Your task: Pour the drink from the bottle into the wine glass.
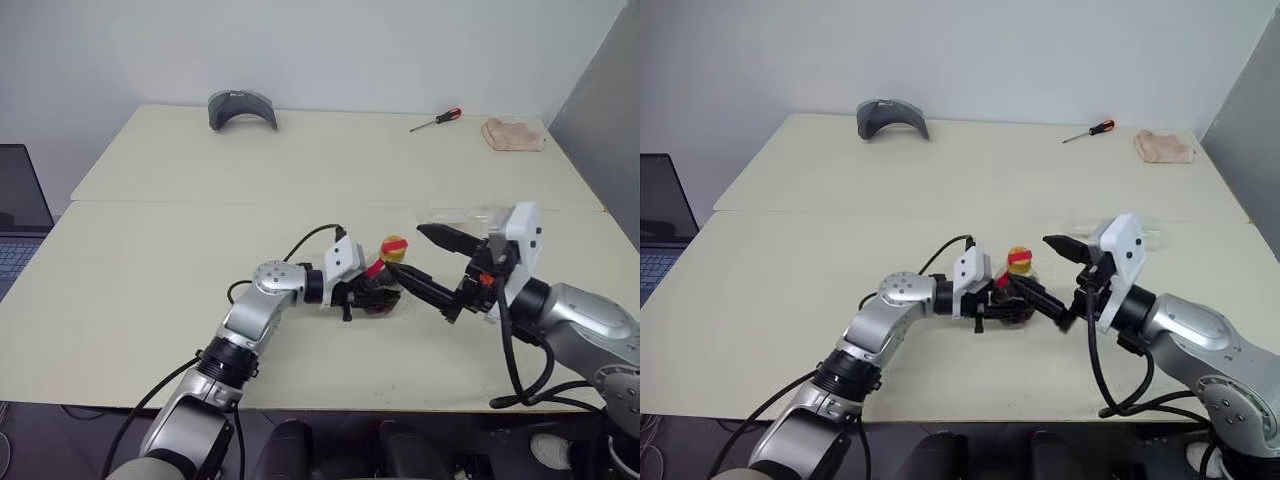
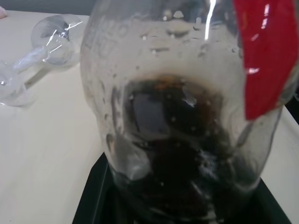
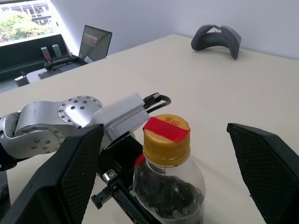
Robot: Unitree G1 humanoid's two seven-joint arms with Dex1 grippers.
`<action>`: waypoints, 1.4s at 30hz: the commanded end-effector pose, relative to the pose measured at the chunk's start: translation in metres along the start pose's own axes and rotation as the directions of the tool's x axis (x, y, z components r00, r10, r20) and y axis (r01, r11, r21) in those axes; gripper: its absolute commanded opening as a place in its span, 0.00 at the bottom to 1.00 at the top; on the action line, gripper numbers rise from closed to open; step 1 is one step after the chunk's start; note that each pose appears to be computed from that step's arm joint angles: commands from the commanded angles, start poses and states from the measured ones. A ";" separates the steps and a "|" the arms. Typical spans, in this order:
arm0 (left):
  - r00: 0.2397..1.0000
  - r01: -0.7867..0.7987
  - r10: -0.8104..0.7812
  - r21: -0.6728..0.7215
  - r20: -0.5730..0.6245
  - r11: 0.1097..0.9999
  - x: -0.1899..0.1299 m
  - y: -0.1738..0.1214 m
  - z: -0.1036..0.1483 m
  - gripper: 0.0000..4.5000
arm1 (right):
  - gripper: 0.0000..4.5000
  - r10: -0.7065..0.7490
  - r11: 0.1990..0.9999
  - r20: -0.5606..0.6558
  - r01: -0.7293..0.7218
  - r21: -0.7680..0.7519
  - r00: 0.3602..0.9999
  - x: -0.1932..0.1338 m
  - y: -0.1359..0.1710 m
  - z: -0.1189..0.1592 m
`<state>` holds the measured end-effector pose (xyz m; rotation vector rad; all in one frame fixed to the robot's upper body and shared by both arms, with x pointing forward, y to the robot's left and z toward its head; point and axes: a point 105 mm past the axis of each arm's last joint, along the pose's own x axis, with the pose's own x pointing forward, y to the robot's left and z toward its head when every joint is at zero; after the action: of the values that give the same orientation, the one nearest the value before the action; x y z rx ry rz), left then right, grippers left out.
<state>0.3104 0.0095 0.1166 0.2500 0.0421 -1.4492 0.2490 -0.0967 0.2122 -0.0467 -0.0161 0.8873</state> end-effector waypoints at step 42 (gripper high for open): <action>0.991 0.134 -0.134 0.166 -0.011 0.977 0.009 -0.029 0.009 0.22 | 0.26 0.489 0.845 -0.322 -0.532 -0.055 0.811 -0.003 -0.051 -0.005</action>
<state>0.2914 0.0022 0.0996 0.3528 0.0629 -1.5385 0.2800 -0.1157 0.2076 -0.3283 0.1767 1.4811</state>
